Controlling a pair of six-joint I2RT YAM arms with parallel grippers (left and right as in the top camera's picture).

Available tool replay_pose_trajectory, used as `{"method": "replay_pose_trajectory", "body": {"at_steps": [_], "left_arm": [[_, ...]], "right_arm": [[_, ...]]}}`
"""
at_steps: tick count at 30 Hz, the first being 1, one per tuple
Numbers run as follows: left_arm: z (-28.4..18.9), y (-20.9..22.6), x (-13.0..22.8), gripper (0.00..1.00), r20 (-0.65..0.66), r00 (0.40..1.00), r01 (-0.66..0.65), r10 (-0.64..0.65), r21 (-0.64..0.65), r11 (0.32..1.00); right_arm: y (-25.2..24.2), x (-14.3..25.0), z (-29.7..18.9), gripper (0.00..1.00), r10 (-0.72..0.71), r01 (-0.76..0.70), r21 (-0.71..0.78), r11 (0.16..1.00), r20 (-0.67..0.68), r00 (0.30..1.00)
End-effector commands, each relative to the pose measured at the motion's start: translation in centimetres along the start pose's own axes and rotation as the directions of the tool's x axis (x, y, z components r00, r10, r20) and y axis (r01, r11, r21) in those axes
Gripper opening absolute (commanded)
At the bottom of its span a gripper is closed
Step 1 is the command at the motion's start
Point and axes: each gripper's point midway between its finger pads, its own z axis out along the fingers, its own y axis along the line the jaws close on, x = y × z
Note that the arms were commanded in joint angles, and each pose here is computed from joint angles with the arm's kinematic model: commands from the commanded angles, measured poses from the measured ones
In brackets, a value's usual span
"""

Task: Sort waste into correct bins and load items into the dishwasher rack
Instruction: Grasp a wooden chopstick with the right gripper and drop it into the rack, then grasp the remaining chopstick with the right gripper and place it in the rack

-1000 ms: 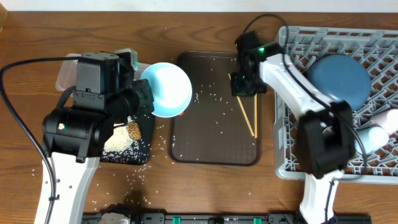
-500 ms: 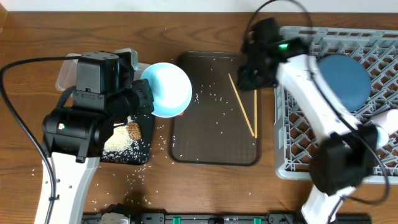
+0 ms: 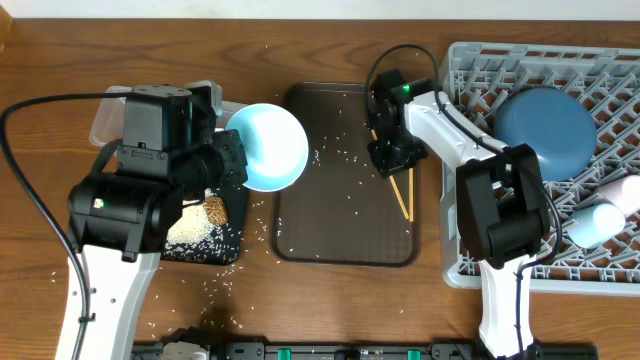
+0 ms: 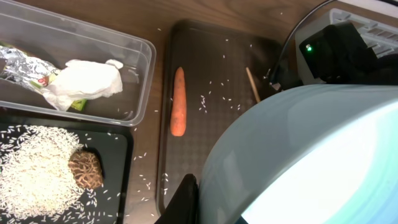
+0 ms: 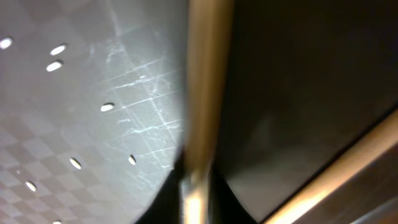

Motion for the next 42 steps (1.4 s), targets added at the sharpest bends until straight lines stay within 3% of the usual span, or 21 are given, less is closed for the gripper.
{"method": "replay_pose_trajectory", "body": {"at_steps": [1, 4, 9, 13, 17, 23, 31, 35, 42], "left_arm": [[-0.3, -0.3, -0.5, 0.06, 0.017, 1.000, -0.022, 0.022, 0.005, 1.000], [-0.3, -0.3, -0.5, 0.06, 0.017, 1.000, -0.022, 0.022, 0.005, 1.000], [-0.3, -0.2, -0.5, 0.06, 0.017, 1.000, -0.022, 0.022, 0.004, 1.000], [-0.3, -0.1, -0.6, 0.06, 0.020, 1.000, -0.021, 0.022, -0.005, 1.000], [-0.3, 0.0, -0.6, 0.06, 0.022, 1.000, -0.021, 0.022, -0.011, 1.000], [-0.3, 0.0, -0.5, 0.06, 0.018, 1.000, -0.021, 0.021, -0.012, 1.000], [-0.3, 0.0, -0.5, 0.06, 0.018, 1.000, -0.021, 0.021, -0.012, 1.000], [-0.3, 0.0, -0.5, 0.06, 0.018, 1.000, -0.021, 0.021, -0.012, 1.000], [-0.3, 0.0, -0.5, 0.06, 0.018, 1.000, -0.021, 0.021, -0.011, 1.000]], "right_arm": [[0.5, 0.3, 1.1, 0.01, -0.007, 0.006, -0.014, 1.000, -0.028, 1.000], [0.2, -0.3, -1.0, 0.01, 0.046, -0.045, -0.020, 0.999, 0.021, 0.999], [0.1, -1.5, -8.9, 0.01, 0.121, -0.098, -0.123, 0.988, 0.197, 0.973], [-2.3, -1.0, -15.4, 0.01, 0.186, -0.147, -0.134, 0.980, 0.348, 0.919], [-5.9, 0.6, -18.4, 0.01, 0.265, -0.230, -0.134, 0.964, 0.395, 0.879], [-10.9, 3.2, -17.6, 0.01, 0.400, -0.374, -0.140, 0.917, 0.329, 0.856], [-12.9, 4.9, -14.0, 0.03, 0.419, -0.421, -0.047, 0.906, 0.246, 0.874], [-12.4, 4.2, -14.3, 0.33, 0.348, -0.350, -0.044, 0.936, 0.271, 0.897], [-5.0, 2.5, -14.2, 0.38, 0.186, -0.162, -0.108, 0.981, 0.276, 0.943]]}}
